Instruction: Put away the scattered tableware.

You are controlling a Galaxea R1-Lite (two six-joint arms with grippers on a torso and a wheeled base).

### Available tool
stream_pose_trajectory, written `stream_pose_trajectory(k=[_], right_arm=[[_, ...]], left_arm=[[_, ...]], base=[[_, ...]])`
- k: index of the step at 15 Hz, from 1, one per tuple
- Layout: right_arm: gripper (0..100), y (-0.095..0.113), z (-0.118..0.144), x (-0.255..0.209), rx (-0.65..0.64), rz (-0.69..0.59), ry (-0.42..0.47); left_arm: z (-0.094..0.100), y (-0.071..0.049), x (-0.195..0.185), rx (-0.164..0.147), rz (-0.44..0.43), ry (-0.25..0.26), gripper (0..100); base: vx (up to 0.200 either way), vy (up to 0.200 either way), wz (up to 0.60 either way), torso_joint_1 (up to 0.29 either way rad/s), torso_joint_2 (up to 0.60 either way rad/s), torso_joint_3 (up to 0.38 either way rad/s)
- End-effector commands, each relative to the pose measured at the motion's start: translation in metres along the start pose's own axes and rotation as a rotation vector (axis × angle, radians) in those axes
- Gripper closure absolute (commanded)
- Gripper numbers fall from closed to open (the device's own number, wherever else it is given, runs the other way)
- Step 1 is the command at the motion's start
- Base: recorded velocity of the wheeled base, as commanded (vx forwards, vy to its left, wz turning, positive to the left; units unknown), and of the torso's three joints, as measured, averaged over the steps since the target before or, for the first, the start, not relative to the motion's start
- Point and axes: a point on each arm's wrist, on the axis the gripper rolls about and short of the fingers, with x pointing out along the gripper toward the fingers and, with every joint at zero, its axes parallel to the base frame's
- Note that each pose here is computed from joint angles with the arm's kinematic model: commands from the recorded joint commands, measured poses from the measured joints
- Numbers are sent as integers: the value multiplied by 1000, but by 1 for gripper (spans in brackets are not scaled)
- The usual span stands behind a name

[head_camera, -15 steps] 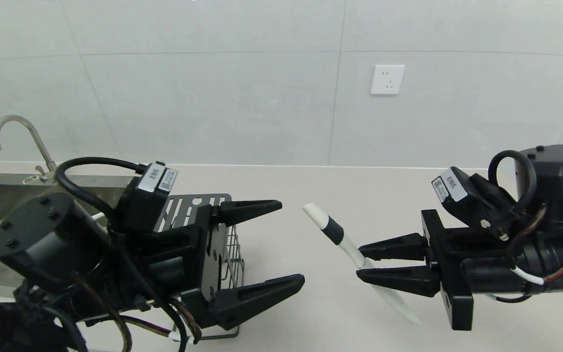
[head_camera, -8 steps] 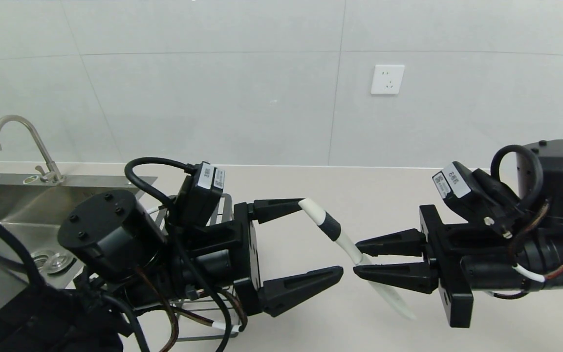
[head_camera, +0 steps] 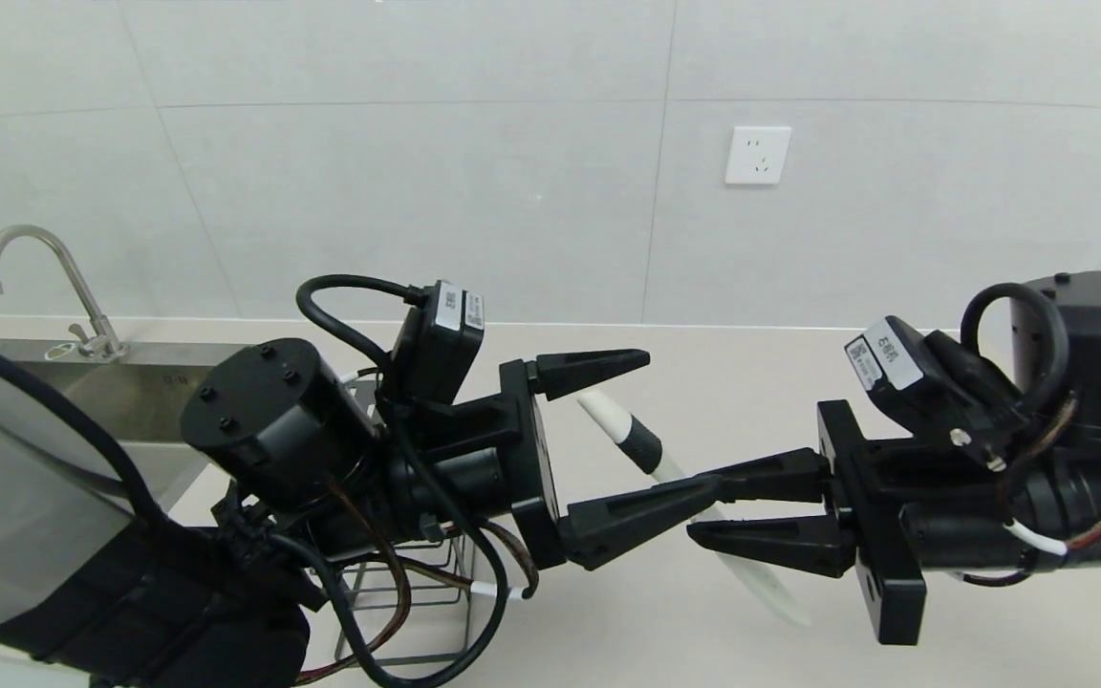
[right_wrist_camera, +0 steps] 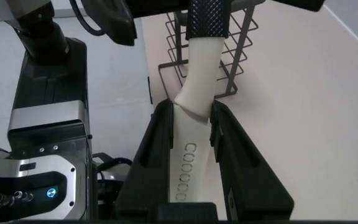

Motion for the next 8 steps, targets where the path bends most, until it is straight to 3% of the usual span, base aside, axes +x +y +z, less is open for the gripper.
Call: stream_pose_trajectory(k=[1,4,5,8], right_arm=[[100,-1,3,0,-8,-1,-9],[100,0,10,2,-23,5,-25],[100,-1,13,2,-28,5,-32],[100,-3,18,3,-33,-1,-43]], left_arm=[[0,3,3,4,-2,-6,0],[5,3,9,21,-11,-29,0],[6,3,9,20,-15,-32,100],[9,3,12,30,-18,-45,100]], base=[[0,0,0,0,0,0],[0,0,0,0,0,0],[0,0,0,0,0,0],[0,0,0,0,0,0]])
